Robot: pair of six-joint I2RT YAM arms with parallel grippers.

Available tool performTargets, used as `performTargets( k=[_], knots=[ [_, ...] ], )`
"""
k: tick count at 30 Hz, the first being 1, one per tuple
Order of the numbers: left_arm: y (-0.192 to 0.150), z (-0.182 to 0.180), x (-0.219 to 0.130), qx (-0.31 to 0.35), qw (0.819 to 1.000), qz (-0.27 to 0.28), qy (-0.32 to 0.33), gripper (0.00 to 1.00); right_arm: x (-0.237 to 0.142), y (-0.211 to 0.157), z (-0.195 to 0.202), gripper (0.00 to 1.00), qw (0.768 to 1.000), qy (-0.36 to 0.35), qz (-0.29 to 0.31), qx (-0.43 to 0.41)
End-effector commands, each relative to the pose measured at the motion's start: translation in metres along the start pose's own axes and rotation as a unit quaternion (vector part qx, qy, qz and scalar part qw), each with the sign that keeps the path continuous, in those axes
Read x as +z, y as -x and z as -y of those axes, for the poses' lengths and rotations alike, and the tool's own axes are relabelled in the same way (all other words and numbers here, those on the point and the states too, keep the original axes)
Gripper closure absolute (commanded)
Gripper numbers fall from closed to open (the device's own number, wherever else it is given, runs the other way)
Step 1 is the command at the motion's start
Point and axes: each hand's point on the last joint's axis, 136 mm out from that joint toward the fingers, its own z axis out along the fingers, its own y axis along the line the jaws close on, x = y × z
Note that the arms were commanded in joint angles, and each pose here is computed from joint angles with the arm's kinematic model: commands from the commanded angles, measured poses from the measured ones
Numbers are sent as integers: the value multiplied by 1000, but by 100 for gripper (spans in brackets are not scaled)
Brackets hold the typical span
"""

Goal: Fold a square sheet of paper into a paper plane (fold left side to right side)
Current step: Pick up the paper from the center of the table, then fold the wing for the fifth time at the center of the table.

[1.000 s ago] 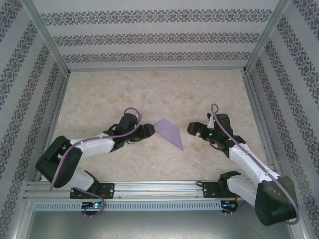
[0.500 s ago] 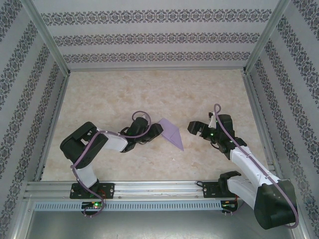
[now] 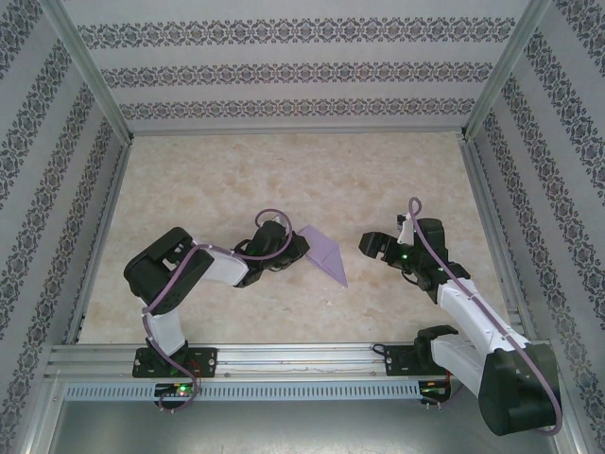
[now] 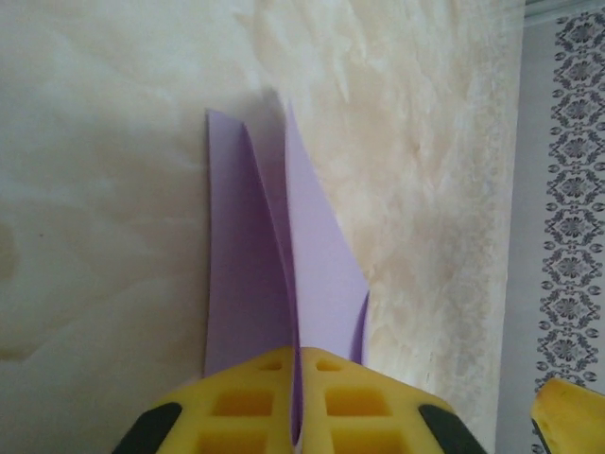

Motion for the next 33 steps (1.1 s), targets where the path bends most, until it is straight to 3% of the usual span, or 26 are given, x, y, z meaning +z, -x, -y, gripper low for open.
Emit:
performTargets(
  k=[1, 8, 12, 21, 29, 33],
  knots=[
    [7, 31, -15, 61, 997, -10, -35, 100, -3, 3, -20, 15, 998, 60, -12, -29],
    [8, 50, -55, 144, 984, -62, -85, 100, -8, 6, -50, 12, 986, 145, -35, -68],
    [3, 66, -86, 212, 966, -87, -124, 100, -10, 9, -68, 2, 975, 201, -41, -89],
    [-15, 94, -135, 307, 924, -112, -200, 100, 1, -6, -110, 2, 941, 298, -80, -141],
    [-21, 97, -137, 303, 918, -125, -223, 100, 11, -31, -146, 7, 908, 357, -137, -171],
    [-19, 88, -129, 297, 925, -123, -202, 100, 11, -36, -158, 19, 897, 377, -158, -171]
  ],
)
